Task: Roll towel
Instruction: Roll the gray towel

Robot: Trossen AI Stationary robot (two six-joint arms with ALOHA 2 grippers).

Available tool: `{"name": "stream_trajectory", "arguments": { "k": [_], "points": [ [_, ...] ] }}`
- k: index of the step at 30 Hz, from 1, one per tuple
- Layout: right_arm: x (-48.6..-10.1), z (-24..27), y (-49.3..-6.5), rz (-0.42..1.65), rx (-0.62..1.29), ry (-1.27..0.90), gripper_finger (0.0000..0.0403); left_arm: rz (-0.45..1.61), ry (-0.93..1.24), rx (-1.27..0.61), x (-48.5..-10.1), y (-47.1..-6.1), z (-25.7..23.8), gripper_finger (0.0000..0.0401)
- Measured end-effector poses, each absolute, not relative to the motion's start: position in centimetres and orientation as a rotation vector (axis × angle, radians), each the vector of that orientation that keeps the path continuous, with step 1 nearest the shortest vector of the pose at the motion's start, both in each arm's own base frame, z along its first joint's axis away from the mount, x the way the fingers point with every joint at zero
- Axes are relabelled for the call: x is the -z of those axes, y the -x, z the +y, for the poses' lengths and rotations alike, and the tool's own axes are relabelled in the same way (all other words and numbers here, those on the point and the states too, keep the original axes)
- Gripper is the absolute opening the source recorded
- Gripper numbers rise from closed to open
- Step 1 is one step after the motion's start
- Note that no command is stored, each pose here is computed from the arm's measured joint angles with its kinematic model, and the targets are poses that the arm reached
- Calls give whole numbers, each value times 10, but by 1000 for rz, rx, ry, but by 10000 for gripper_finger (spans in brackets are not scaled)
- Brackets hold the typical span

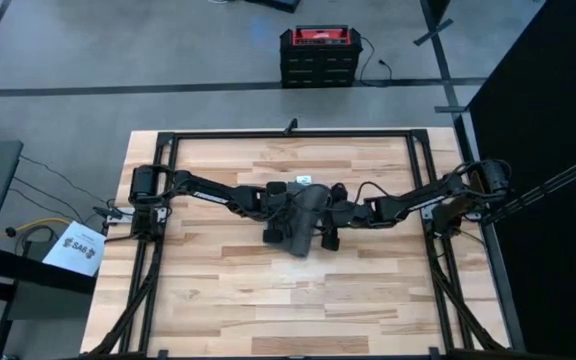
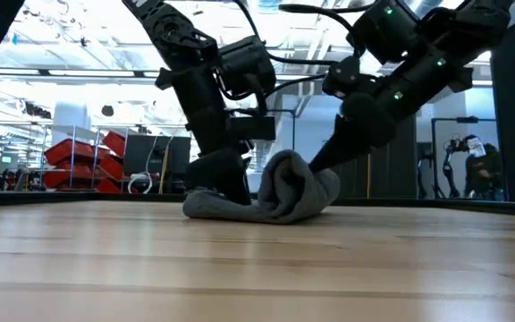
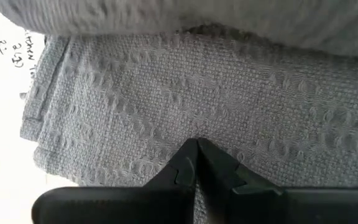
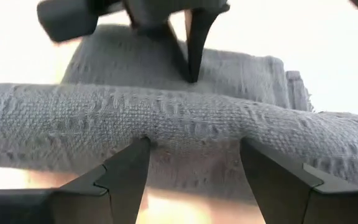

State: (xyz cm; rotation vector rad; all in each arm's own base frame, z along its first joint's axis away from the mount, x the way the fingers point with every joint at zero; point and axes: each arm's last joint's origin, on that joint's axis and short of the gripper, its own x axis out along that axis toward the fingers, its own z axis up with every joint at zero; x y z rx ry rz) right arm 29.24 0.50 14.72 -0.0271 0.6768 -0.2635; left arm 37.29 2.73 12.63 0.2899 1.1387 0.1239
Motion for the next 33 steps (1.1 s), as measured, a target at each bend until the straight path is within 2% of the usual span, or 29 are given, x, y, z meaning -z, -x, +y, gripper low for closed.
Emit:
{"name": "stream_trajectory", "arguments": {
  "k": [22,27,33],
  "points": [
    [-119,-17,-342,742,268,59,240,1106,-323,-92,-128,-376,26,0],
    [-106,-19,-346,766,261,50,240,1101,-311,-73,-147,-368,24,0],
    [-102,-19,-346,783,262,49,240,1033,-326,-94,-194,-351,22,0]
  ]
}}
